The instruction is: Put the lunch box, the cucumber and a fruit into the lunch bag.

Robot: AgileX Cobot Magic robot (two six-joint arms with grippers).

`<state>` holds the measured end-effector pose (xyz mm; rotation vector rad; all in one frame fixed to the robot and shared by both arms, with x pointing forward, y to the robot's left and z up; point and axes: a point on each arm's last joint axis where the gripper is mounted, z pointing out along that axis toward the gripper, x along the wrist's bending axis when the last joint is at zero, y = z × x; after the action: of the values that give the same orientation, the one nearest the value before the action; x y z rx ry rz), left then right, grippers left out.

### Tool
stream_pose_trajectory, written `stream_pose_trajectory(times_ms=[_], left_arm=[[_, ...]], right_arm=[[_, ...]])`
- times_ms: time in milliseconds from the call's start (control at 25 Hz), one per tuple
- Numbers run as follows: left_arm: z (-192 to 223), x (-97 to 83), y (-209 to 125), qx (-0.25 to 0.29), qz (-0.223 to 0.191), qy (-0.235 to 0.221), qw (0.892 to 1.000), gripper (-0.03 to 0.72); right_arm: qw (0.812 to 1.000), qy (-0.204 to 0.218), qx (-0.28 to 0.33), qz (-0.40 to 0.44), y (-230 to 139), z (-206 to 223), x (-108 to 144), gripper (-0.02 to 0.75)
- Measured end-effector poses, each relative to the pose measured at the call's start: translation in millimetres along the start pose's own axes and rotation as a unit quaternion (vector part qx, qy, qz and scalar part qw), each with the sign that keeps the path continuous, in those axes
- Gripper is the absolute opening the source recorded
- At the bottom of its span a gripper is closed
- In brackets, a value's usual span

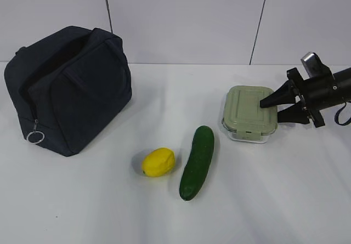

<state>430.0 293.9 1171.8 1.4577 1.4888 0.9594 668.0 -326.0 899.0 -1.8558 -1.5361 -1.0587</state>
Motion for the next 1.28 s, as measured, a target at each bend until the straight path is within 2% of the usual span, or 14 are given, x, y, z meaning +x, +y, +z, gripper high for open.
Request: stream_pose_trajectory(times_ms=[120,240,400,440,560,600,720,800,920,1080,1280], left_arm=[[29.5,0.8,16.6,0.007,-0.003,0.004,1.0,0.334],[57.3,10.9,30.7,0.019,-0.026,0.016,0.999,0.356],[94.6,39.1,45.7,0.051,-0.064,0.015,0.997,0.373],[101.7,48.0,51.2,0.053,-0.085,0.008,0.995,0.374],[133.4,70.0,55.9,0.067,-0.137,-0.043,0.987,0.374],[141.2,75.3,57.6,0.066,-0.146,-0.066,0.985,0.374],[174.3,86.7,47.0,0.12,-0.145,-0.131,0.973,0.374],[194.9,90.0,34.6,0.171,-0.142,-0.169,0.96,0.374],[223.6,95.5,13.6,0.226,-0.148,-0.2,0.942,0.373],[245.2,93.7,-6.1,0.261,-0.124,-0.233,0.929,0.373],[262.0,65.9,-24.5,0.301,-0.09,-0.288,0.905,0.373]], right_arm=[[1.0,0.002,-0.001,0.001,0.3,0.0,0.3,0.395],[1.0,0.004,-0.003,0.002,0.6,0.0,0.7,0.395],[1.0,0.005,-0.004,0.003,0.7,0.0,0.9,0.395],[1.0,0.005,-0.004,0.003,0.7,0.0,0.9,0.394],[1.0,0.005,-0.004,0.003,0.8,0.0,1.0,0.393],[1.0,0.005,-0.004,0.003,0.8,0.0,1.0,0.393],[1.0,0.005,-0.003,0.002,0.6,0.7,1.5,0.393],[1.0,0.005,-0.003,0.002,0.6,0.7,1.5,0.393],[1.0,0.006,-0.003,0.002,0.5,1.4,2.0,0.393],[1.0,0.006,-0.002,0.001,0.4,1.8,2.3,0.393],[1.0,0.005,-0.002,0.001,0.4,1.8,2.3,0.393]])
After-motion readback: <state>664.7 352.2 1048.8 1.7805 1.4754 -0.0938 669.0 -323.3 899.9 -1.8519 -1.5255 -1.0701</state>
